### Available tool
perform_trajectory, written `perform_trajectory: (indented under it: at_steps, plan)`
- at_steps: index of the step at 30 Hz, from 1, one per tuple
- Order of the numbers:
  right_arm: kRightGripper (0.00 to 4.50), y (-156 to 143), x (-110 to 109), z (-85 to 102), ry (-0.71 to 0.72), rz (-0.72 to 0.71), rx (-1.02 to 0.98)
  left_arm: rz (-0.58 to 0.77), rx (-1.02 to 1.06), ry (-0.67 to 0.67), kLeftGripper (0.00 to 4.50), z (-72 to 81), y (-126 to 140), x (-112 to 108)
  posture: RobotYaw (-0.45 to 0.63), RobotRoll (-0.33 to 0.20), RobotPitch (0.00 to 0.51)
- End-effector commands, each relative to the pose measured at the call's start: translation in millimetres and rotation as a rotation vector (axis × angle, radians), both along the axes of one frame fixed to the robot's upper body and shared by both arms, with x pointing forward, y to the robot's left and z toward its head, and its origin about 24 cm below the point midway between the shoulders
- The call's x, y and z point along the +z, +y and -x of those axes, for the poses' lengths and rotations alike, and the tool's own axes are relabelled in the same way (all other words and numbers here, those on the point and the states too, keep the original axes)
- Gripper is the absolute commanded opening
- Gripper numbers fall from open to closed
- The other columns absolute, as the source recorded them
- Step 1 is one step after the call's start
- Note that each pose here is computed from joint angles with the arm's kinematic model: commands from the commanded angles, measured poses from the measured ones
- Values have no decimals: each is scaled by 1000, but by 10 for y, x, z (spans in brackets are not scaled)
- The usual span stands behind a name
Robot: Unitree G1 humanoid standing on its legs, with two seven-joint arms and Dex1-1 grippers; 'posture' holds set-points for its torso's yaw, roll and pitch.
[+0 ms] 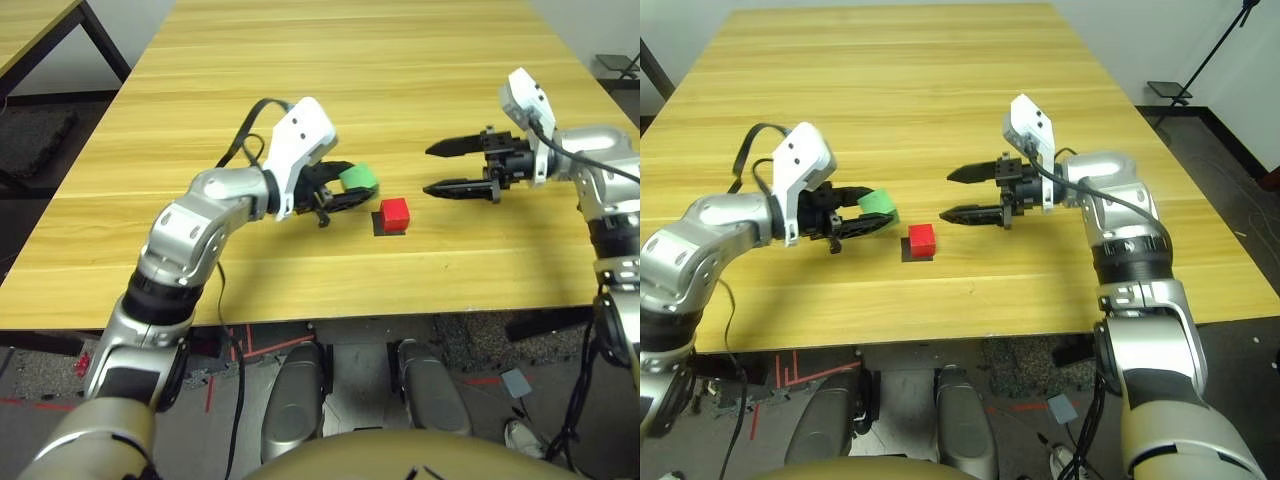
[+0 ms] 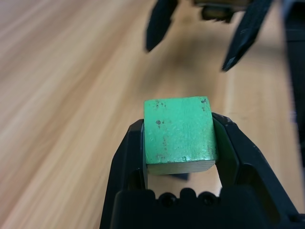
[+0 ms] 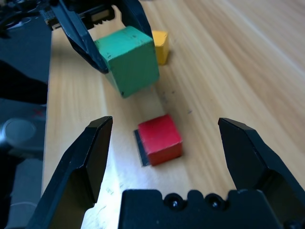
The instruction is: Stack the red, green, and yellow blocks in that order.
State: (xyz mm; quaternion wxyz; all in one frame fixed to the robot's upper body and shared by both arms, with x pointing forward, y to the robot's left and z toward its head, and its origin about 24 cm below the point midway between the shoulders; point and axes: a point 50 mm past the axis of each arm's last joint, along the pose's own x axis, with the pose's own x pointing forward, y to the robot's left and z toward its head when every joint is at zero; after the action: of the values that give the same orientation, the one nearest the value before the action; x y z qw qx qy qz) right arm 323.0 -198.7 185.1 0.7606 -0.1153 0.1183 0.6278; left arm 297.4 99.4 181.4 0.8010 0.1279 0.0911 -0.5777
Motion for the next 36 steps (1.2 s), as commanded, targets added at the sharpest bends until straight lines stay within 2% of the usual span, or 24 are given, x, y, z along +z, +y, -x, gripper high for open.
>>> perform_trajectory:
  at_steps: [1,9,15,36]
  plan:
    - [4500,-68,41,79,-11,-2,-6,-10,-81,17,2056,-76,-96,-26,249,-111,91]
    - [4500,-165,40,232,-1,-1,-53,-21,-145,22,2056,-281,-236,-134,175,-106,96]
    - [4500,-199,22,307,11,-3,-85,-30,-162,33,2056,-366,-271,-250,139,-106,97]
    - [4500,-209,50,314,7,-15,-121,-54,-152,16,2056,-430,-242,-437,129,-121,101]
